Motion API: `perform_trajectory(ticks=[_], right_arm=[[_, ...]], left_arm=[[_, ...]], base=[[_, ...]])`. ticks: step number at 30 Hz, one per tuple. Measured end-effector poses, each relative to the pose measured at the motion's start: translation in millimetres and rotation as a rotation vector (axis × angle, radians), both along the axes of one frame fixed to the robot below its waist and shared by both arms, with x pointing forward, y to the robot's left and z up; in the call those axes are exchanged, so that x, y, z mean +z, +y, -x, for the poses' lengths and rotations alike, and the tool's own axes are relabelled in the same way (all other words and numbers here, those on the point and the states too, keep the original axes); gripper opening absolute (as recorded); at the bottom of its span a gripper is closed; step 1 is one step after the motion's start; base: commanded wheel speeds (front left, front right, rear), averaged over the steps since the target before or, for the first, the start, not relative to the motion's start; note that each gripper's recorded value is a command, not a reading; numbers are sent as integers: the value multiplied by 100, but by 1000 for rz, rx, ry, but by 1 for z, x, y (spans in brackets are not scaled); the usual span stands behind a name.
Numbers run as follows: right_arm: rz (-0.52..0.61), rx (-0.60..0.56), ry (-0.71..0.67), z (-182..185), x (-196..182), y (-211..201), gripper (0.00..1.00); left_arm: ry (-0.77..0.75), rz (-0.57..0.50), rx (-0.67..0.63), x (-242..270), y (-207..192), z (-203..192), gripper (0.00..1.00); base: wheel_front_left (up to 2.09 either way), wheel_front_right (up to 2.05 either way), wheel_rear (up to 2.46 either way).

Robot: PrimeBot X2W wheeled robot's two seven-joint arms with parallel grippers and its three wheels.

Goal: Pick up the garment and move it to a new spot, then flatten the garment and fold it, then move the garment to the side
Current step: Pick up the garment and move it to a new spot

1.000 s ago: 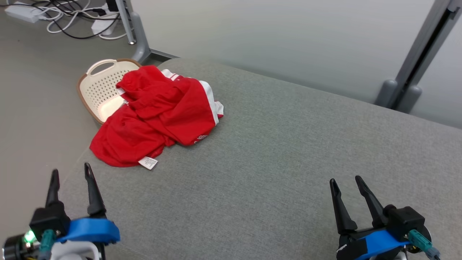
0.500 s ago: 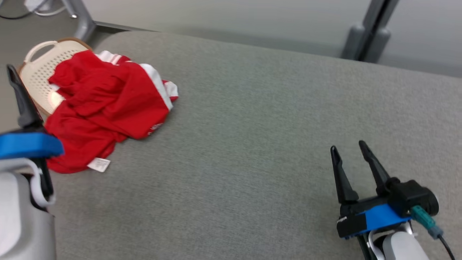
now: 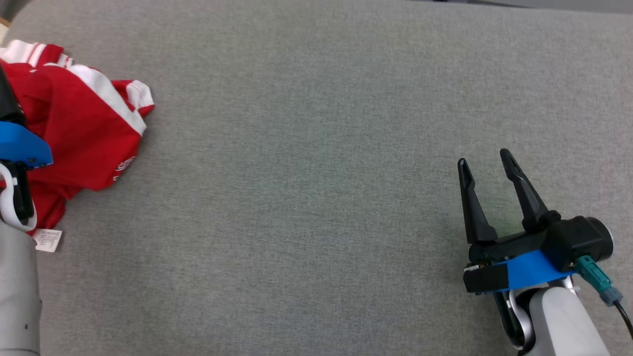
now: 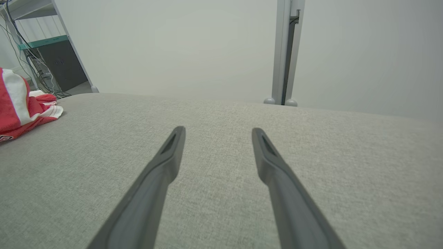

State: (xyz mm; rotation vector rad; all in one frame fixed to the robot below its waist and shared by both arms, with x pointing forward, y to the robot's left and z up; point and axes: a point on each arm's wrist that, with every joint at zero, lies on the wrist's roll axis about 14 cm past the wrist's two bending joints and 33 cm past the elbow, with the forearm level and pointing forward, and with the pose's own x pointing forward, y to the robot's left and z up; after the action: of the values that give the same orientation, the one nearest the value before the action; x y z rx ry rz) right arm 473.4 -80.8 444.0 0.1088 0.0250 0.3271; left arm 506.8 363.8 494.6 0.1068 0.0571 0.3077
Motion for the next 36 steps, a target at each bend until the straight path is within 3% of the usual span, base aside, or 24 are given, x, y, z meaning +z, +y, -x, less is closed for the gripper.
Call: perform_trajectory(ticks=[7, 13, 23, 24, 25, 26, 30, 36], right_arm=[[8, -28, 10, -6, -8, -11, 100], [6, -28, 1, -7, -5, -10, 100], [8, -27, -12, -4, 2, -11, 100], [8, -28, -13, -4, 3, -11, 100], [8, -29, -14, -3, 3, -12, 100], [8, -31, -16, -3, 4, -13, 100], [4, -38, -27, -1, 11, -15, 100], [-12, -46, -44, 7, 24, -18, 100]], left_arm=[[219, 29, -19, -57, 1, -8, 100], [441, 84, -5, -104, 1, 17, 100], [617, 171, -18, -138, -20, 37, 100], [626, 179, -21, -140, -22, 37, 71], [635, 183, -26, -141, -25, 37, 7], [644, 189, -32, -142, -28, 38, 0], [610, 196, -62, -133, -37, 32, 0], [427, 145, -117, -87, -39, 12, 0]], base=[[0, 0, 0], [0, 0, 0], [0, 0, 0], [0, 0, 0], [0, 0, 0], [0, 0, 0], [0, 0, 0], [0, 0, 0]])
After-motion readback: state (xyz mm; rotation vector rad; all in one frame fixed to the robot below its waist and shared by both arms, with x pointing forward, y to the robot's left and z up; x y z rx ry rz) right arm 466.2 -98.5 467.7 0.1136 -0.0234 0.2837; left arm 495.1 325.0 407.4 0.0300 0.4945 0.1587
